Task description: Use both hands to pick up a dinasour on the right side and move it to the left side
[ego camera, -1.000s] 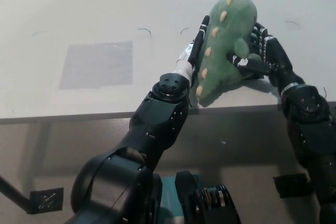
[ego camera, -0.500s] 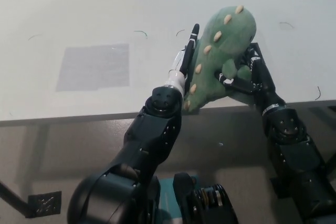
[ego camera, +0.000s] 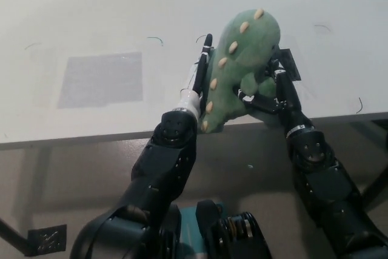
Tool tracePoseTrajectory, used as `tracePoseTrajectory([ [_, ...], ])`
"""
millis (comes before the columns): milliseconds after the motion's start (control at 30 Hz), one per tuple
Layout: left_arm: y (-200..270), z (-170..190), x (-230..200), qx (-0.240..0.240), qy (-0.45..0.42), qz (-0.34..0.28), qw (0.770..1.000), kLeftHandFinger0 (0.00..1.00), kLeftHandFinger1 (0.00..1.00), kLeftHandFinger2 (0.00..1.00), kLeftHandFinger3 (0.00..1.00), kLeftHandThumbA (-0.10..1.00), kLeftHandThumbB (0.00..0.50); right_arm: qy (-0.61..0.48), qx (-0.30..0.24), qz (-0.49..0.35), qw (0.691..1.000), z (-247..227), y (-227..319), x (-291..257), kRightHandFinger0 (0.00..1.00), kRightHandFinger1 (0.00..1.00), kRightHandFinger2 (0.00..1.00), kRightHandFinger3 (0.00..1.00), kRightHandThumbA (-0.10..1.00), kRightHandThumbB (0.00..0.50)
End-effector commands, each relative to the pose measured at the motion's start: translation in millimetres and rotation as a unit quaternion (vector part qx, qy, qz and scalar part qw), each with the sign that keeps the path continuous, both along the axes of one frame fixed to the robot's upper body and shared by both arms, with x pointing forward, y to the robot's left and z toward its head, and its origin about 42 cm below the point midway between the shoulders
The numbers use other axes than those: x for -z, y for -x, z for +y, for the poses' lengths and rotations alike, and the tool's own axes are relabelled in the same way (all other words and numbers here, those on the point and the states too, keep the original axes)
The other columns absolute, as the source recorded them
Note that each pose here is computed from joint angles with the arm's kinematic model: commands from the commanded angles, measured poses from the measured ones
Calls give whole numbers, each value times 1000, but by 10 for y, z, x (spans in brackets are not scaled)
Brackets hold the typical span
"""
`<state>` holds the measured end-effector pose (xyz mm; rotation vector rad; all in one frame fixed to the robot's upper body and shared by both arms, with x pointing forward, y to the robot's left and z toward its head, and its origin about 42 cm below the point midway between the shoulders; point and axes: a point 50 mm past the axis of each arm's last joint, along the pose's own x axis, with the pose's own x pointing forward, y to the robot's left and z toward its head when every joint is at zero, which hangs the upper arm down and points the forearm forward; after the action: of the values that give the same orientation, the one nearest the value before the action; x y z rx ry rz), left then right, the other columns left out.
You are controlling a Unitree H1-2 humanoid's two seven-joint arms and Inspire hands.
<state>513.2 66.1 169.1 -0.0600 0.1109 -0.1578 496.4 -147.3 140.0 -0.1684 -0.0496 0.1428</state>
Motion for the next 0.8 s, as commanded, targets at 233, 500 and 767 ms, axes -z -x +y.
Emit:
tracePoseTrajectory([
  [233,189,509,302,4,-6,24,1000,1000,1000,1000,1000,1000,339,27,-92,44,994,1122,121,-74,1000,1000,1000,1000,1000,35],
  [500,284,854,265,-12,-6,9,1000,1000,1000,1000,1000,1000,374,14,-121,38,992,1439,167,-158,1000,1000,1000,1000,1000,0],
  [767,437,1041,256,-32,19,-16,999,1000,1000,1000,1000,1000,328,33,-152,15,988,1655,226,-271,1000,1000,1000,1000,1000,0],
])
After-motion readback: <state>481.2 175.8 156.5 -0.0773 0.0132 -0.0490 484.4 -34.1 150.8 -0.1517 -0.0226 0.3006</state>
